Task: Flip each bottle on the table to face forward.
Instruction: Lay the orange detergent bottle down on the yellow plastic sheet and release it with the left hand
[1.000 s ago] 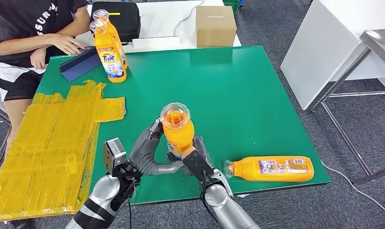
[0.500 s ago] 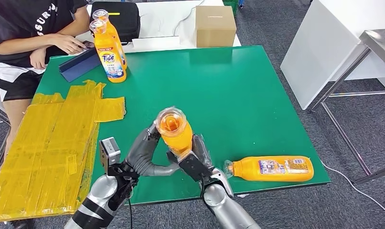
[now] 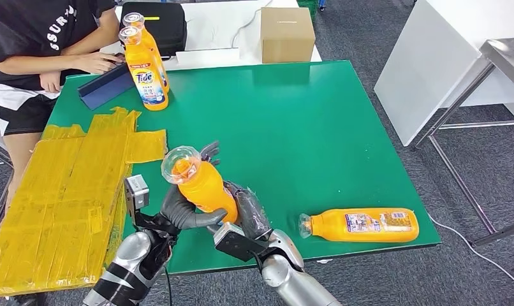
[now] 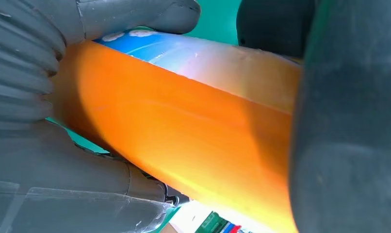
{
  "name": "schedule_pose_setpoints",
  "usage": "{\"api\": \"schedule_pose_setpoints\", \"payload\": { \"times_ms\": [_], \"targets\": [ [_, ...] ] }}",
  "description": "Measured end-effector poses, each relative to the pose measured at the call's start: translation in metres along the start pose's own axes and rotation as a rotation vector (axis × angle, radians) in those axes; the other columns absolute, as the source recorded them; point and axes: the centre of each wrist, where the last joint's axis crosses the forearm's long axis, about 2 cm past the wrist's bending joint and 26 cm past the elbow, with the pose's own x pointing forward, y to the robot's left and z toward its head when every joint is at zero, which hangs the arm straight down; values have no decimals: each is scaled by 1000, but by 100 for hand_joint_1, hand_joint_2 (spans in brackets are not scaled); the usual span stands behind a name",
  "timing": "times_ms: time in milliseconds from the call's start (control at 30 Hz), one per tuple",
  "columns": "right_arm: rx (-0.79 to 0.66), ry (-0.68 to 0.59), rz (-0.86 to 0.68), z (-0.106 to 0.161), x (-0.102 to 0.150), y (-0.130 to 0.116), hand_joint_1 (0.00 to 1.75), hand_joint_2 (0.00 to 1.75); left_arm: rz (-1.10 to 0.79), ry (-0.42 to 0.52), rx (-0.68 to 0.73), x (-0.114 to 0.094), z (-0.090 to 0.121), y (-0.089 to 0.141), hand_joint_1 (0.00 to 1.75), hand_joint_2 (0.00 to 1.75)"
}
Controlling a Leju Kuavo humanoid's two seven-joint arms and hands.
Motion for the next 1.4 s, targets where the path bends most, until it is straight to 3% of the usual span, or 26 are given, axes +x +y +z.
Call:
{"api": "schedule_pose_setpoints", "payload": {
  "times_ms": [467, 700, 833, 1400],
  "targets": [
    [9, 5, -1, 1, 0, 1, 175, 175, 10, 13, 14, -4, 1, 1, 0, 175],
    [62, 15, -124, 5, -3, 1, 175, 175, 38, 22, 41, -8, -2, 3, 0, 175],
    [72, 18, -150, 4, -4, 0, 175, 175, 28, 12, 55, -10, -4, 2, 173, 175],
    [58, 23, -150, 1, -3, -1, 175, 175, 37, -11, 87, -8, -6, 2, 175, 175]
  ]
}}
